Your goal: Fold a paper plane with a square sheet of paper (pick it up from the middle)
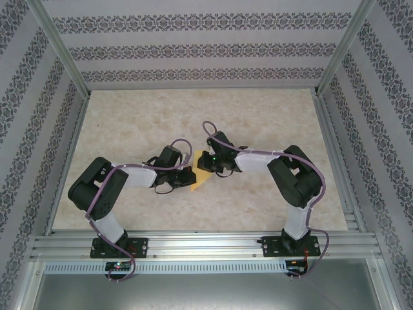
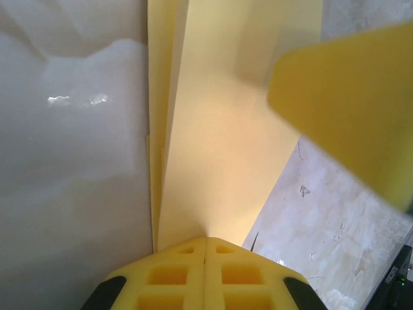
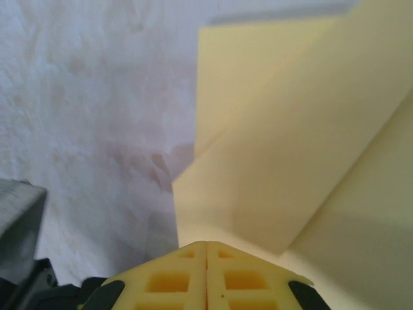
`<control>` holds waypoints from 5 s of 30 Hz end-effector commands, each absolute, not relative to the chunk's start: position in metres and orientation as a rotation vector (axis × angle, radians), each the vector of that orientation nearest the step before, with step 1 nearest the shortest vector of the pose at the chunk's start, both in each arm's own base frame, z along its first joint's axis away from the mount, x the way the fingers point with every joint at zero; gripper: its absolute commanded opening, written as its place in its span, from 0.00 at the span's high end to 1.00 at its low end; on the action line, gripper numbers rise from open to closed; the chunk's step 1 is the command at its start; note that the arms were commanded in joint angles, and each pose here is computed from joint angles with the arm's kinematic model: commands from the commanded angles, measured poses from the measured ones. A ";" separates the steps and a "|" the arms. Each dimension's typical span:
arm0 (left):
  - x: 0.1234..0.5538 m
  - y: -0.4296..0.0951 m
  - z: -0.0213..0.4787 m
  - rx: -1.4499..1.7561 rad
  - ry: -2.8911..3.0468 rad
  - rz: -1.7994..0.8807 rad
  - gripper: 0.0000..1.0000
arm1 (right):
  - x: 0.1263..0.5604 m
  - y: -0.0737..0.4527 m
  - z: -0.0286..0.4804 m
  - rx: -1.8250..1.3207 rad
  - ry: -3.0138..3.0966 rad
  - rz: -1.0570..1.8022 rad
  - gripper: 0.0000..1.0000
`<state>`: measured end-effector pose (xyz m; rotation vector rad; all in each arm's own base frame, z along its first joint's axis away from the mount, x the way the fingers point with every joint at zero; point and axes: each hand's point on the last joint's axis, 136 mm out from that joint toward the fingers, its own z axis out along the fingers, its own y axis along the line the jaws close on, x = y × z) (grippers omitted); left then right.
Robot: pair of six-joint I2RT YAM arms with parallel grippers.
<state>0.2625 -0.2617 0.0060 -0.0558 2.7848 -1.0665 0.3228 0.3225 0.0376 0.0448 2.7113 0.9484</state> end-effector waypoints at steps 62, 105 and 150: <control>0.211 -0.195 -0.066 -0.170 3.107 -0.575 1.00 | 0.354 0.295 0.052 0.153 2.605 1.056 0.87; 0.287 -0.270 0.043 -0.071 2.833 -1.005 0.78 | 0.345 0.288 -0.029 0.158 2.836 0.884 0.89; 0.281 -0.266 0.052 -0.049 2.822 -1.002 0.79 | 0.362 0.276 0.074 0.115 2.647 0.892 0.59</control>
